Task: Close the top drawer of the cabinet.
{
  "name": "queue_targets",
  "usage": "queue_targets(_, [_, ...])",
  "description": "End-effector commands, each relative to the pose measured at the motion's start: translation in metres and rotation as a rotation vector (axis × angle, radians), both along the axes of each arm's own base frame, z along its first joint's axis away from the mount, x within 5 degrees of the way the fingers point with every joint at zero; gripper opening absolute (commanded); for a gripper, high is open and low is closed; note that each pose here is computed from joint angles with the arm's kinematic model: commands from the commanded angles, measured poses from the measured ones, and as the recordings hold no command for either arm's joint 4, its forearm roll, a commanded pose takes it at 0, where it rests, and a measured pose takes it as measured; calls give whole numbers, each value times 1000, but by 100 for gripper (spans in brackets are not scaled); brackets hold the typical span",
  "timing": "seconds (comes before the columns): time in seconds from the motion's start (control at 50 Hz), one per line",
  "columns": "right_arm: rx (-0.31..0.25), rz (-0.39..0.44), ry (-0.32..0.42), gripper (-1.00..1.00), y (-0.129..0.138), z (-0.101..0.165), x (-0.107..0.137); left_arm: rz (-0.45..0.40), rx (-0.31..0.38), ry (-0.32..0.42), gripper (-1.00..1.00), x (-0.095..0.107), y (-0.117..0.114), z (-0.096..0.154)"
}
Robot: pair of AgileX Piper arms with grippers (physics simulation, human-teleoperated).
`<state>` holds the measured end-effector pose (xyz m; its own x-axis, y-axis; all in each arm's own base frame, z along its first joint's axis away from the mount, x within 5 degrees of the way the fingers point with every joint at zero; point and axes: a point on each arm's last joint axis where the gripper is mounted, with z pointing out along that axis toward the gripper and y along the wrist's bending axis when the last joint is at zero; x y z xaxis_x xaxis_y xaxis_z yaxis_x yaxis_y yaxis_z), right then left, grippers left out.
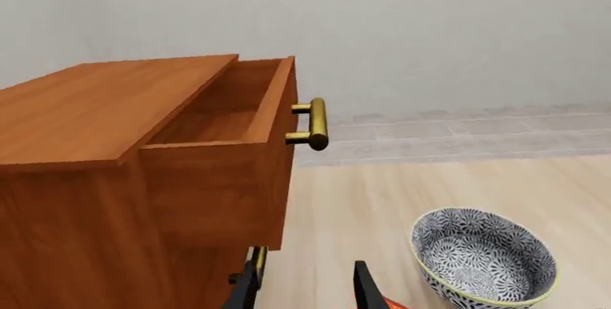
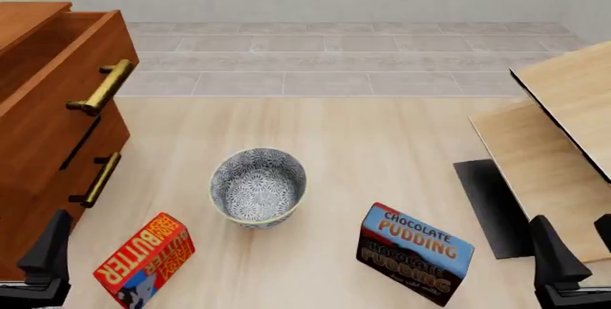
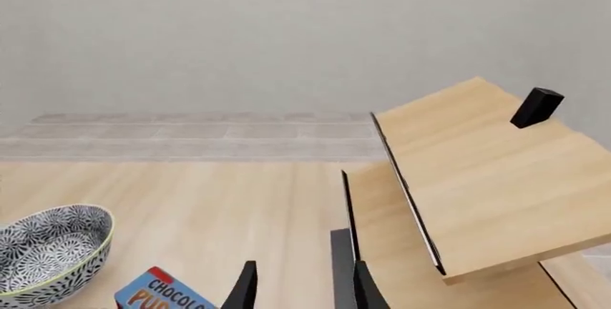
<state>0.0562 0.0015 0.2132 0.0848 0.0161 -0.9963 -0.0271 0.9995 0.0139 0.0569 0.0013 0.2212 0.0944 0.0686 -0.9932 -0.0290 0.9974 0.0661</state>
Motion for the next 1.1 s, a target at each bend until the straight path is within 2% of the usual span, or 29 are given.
queue_targets(0.02, [-2, 2, -9, 100, 0, 1, 0, -19, 65, -32, 100, 1, -1, 10])
queue_targets(0.16, [5, 11, -5, 100, 1, 1, 0, -32, 83, -41, 100, 4, -2, 16])
queue_targets(0.3, [4, 12, -6, 100, 1, 1, 0, -60, 134, -70, 100, 4, -5, 23])
queue_targets(0.56, [1, 16, -10, 100, 1, 1, 0, -121, 153, -78, 100, 2, -8, 26])
queue_targets(0.78, [2, 14, -15, 100, 1, 2, 0, -141, 165, -92, 100, 4, -10, 32])
queue_targets(0.86, [-1, 10, -16, 100, 1, 2, 0, -155, 205, -113, 100, 5, -12, 36])
queue_targets(1.1, [0, 4, -15, 100, 0, 2, 0, -185, 238, -138, 100, 12, -15, 49])
